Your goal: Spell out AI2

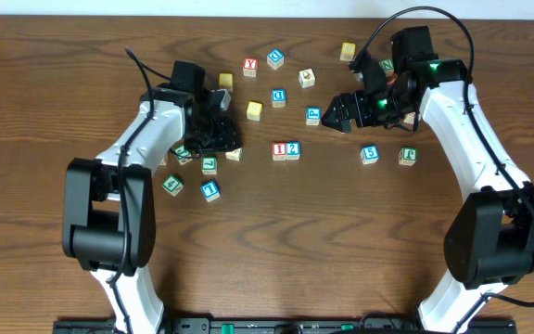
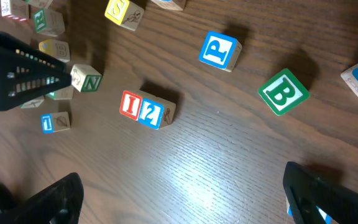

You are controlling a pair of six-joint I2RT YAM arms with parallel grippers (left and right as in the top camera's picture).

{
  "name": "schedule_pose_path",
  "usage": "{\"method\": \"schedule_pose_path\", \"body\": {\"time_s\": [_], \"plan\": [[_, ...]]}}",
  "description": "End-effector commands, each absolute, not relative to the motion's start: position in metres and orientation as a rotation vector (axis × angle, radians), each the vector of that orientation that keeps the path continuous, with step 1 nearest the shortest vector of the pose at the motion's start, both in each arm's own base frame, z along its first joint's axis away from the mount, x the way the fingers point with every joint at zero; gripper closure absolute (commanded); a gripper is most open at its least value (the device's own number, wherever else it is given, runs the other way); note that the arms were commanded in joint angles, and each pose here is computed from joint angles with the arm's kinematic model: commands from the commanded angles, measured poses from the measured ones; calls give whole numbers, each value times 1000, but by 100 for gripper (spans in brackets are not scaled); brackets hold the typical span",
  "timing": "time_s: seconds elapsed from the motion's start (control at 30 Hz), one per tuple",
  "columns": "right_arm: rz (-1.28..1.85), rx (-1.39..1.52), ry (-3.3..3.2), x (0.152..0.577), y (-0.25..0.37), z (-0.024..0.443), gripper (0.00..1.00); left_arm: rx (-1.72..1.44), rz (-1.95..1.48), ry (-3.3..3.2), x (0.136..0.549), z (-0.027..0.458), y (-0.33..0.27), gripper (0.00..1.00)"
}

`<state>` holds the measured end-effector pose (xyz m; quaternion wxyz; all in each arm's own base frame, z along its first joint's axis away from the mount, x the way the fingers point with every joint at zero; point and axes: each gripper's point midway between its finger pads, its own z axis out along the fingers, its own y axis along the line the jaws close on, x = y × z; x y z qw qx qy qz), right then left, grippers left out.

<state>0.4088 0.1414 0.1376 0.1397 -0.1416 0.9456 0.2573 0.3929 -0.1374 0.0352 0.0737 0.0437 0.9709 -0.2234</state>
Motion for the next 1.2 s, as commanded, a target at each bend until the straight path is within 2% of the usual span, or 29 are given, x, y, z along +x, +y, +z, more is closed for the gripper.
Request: {"method": "schedule_pose_path", "body": {"time_s": [0.0,0.37,1.17], "plan": [[738,-429,2706,408,141,147,3,121,-639,2953,391,19,-133,55],[738,-429,2706,408,141,147,2,182,-748,2927,387,24,-149,55],[738,-430,2707,407,141,147,1,133,-644,3001,377,16,-147,59]]}}
